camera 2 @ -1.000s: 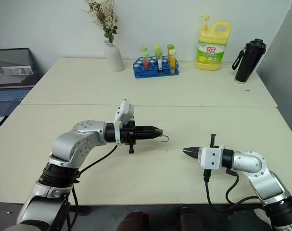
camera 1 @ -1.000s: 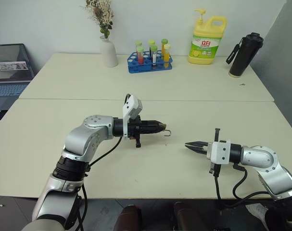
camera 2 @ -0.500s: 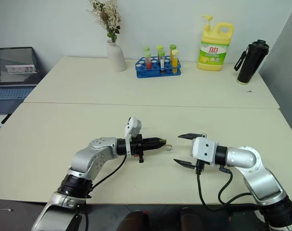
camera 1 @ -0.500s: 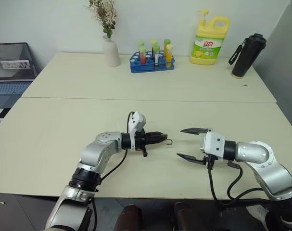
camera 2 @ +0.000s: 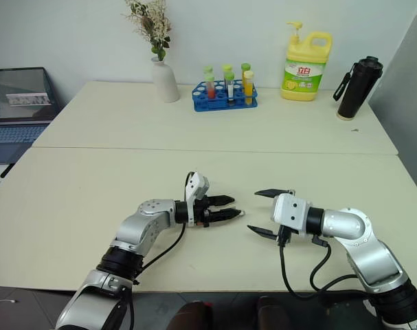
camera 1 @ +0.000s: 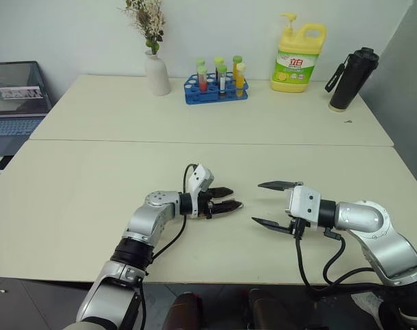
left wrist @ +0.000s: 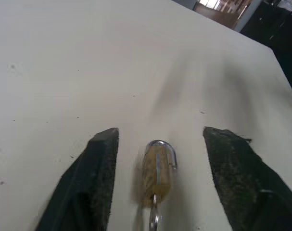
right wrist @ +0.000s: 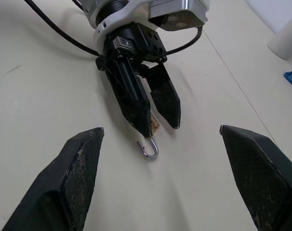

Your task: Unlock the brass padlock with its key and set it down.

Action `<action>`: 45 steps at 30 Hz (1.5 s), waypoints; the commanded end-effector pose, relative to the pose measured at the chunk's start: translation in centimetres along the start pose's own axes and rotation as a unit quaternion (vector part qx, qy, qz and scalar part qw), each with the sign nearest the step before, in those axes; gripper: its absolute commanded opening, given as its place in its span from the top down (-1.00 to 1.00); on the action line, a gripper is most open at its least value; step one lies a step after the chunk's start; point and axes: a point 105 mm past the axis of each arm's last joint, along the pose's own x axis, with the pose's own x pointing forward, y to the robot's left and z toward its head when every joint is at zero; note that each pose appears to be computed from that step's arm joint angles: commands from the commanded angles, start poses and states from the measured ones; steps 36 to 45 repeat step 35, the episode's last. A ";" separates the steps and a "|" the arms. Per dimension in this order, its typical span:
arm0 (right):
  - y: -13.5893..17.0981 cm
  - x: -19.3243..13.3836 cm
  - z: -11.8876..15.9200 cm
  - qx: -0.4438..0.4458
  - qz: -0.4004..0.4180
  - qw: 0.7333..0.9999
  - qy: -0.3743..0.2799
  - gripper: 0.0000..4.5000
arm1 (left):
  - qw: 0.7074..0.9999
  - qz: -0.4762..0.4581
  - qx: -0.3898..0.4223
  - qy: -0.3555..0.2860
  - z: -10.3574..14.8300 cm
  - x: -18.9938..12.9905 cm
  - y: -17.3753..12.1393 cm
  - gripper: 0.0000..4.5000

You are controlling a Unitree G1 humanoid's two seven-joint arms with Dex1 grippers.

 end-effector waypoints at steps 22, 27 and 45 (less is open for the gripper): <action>0.0 -3.2 -1.0 0.057 0.043 0.997 0.034 -0.80 | 0.948 0.099 0.280 0.110 3.5 -11.7 -2.1 -0.87; 0.1 -3.1 -0.8 0.051 0.048 0.997 0.027 -0.80 | 0.951 0.094 0.272 0.111 3.1 -11.5 -2.4 -0.87; -0.1 -3.4 -0.8 0.041 0.046 0.998 0.028 -0.80 | 0.959 0.089 0.251 0.095 2.8 -11.5 -2.5 -0.87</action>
